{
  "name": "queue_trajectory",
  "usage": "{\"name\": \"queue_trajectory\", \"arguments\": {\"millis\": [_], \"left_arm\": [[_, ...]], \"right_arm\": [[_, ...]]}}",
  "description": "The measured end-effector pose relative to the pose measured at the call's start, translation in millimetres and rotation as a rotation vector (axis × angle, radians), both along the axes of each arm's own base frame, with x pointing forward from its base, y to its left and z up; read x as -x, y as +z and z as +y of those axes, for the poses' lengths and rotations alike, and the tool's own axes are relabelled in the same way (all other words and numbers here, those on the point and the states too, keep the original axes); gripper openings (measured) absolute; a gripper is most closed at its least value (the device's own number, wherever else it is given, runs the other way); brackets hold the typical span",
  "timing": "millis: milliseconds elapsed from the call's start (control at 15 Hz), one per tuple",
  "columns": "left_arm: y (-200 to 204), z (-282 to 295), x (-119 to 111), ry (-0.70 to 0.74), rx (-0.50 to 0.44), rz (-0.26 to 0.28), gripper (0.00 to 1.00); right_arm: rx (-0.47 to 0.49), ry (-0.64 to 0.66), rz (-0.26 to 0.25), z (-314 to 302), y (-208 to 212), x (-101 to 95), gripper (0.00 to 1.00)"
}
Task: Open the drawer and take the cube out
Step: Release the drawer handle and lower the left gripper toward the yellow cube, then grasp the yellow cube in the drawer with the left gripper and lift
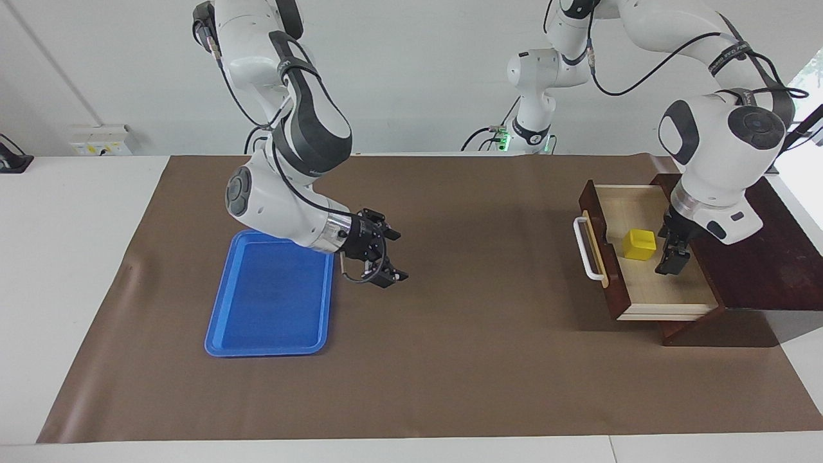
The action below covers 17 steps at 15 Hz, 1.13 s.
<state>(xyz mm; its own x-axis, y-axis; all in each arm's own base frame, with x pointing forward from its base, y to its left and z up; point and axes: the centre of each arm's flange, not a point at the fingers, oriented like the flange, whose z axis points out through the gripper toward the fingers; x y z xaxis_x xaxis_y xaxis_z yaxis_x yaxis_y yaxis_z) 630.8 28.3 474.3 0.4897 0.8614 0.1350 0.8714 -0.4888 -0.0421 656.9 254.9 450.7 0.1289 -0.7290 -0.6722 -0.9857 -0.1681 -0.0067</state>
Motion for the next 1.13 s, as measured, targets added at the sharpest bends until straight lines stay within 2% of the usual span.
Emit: {"name": "queue_trajectory", "arguments": {"millis": [133,266,399,665,731,798,864,931,997,1064,1130], "left_arm": [[-13,10,8,-0.007,0.002,-0.003,1.00],[-26,9,16,-0.012,0.004,0.000,1.00],[-29,8,21,-0.013,0.005,0.001,1.00],[-28,7,25,0.007,0.006,-0.001,1.00],[-28,6,25,0.012,0.007,-0.002,0.96],[-29,5,25,0.017,0.007,-0.002,0.89],[-29,3,25,0.023,0.008,-0.002,0.89],[-30,1,25,0.026,0.008,-0.002,0.83],[-30,0,25,0.027,0.009,-0.002,0.82],[-30,0,25,0.029,0.009,-0.002,0.76],[-30,0,25,0.030,0.009,-0.003,0.64]], "right_arm": [[-0.009,0.076,-0.065,0,6,8.0,1.00],[-0.011,0.109,-0.098,-5,10,13.6,1.00],[-0.007,0.095,-0.092,-12,12,15.5,1.00],[0.001,0.052,-0.048,-14,8,16.3,1.00],[0.002,0.051,-0.044,-15,7,16.6,1.00],[0.003,0.050,-0.042,-16,6,17.0,1.00],[0.004,0.051,-0.041,-16,6,17.8,1.00],[0.004,0.051,-0.039,-16,6,18.7,1.00],[0.004,0.052,-0.037,-17,6,19.5,1.00],[0.005,0.049,-0.032,-20,6,19.9,1.00],[0.007,0.043,-0.027,-24,5,20.0,1.00]]}}
